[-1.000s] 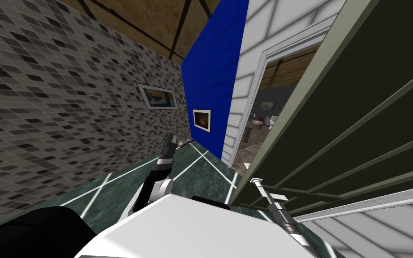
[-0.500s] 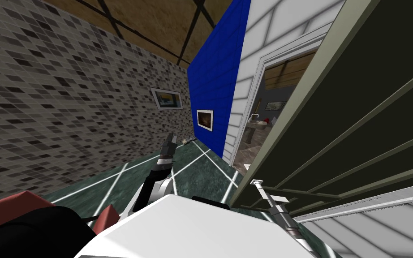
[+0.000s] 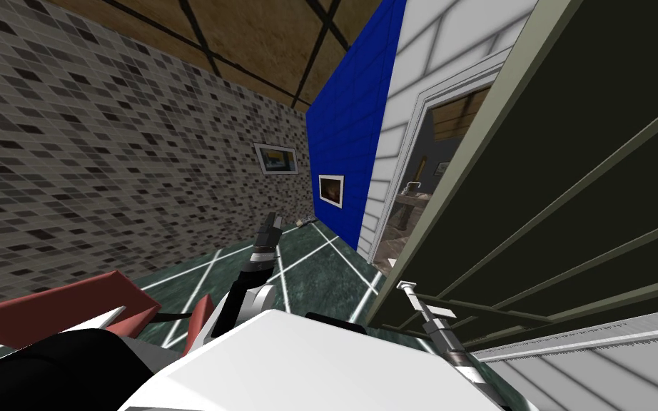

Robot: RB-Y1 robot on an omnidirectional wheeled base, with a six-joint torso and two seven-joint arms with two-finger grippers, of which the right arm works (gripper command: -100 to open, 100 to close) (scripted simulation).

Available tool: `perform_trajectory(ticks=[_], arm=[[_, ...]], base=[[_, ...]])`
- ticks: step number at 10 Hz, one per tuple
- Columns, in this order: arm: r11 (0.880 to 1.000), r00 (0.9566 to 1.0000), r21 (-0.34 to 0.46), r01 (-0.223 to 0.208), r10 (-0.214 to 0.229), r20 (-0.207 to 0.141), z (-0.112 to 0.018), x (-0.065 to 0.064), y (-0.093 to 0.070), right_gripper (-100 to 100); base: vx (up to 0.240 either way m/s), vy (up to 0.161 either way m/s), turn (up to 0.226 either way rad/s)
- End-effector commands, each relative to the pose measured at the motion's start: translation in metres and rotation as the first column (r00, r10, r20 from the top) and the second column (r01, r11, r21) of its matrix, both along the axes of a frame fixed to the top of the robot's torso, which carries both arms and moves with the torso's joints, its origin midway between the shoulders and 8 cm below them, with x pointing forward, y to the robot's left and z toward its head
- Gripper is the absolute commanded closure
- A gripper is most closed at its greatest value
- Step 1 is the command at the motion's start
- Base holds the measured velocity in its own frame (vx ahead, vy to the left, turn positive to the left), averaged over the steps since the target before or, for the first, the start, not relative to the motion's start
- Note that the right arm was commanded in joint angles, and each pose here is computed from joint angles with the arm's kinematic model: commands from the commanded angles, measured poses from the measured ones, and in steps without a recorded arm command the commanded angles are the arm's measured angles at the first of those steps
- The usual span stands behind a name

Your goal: Pull the door open

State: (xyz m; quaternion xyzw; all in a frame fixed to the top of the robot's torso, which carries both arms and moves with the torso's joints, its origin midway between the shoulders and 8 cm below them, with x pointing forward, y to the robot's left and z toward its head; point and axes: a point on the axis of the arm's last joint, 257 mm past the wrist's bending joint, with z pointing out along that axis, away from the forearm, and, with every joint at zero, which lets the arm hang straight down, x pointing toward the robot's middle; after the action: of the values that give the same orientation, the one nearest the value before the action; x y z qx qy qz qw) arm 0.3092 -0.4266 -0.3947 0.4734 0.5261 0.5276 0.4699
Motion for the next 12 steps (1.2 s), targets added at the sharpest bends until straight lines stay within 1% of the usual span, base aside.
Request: perform_trajectory(ticks=[1,3,7,8,11,12], arm=[[1.0,1.0,-0.001,0.002,-0.002,0.001,0.0003,0.0019,-0.0004,100],[1.0,1.0,-0.001,0.002,-0.002,0.001,0.0005,0.0041,0.0,100],[1.0,1.0,-0.001,0.002,-0.002,0.001,0.0005,0.0041,0.0,100],[1.0,1.0,-0.001,0.002,-0.002,0.002,0.0006,0.0064,0.0005,100],[1.0,1.0,-0.001,0.002,-0.002,0.002,0.0006,0.0064,0.0005,100],[1.0,1.0,-0.001,0.002,-0.002,0.002,0.0007,0.0087,0.0009,100]], base=[[-0.039,-0.011,0.018],[-0.031,-0.007,0.021],[-0.021,-0.007,0.014],[-0.022,-0.005,0.036],[-0.018,-0.002,0.024],[-0.022,-0.01,0.012]])
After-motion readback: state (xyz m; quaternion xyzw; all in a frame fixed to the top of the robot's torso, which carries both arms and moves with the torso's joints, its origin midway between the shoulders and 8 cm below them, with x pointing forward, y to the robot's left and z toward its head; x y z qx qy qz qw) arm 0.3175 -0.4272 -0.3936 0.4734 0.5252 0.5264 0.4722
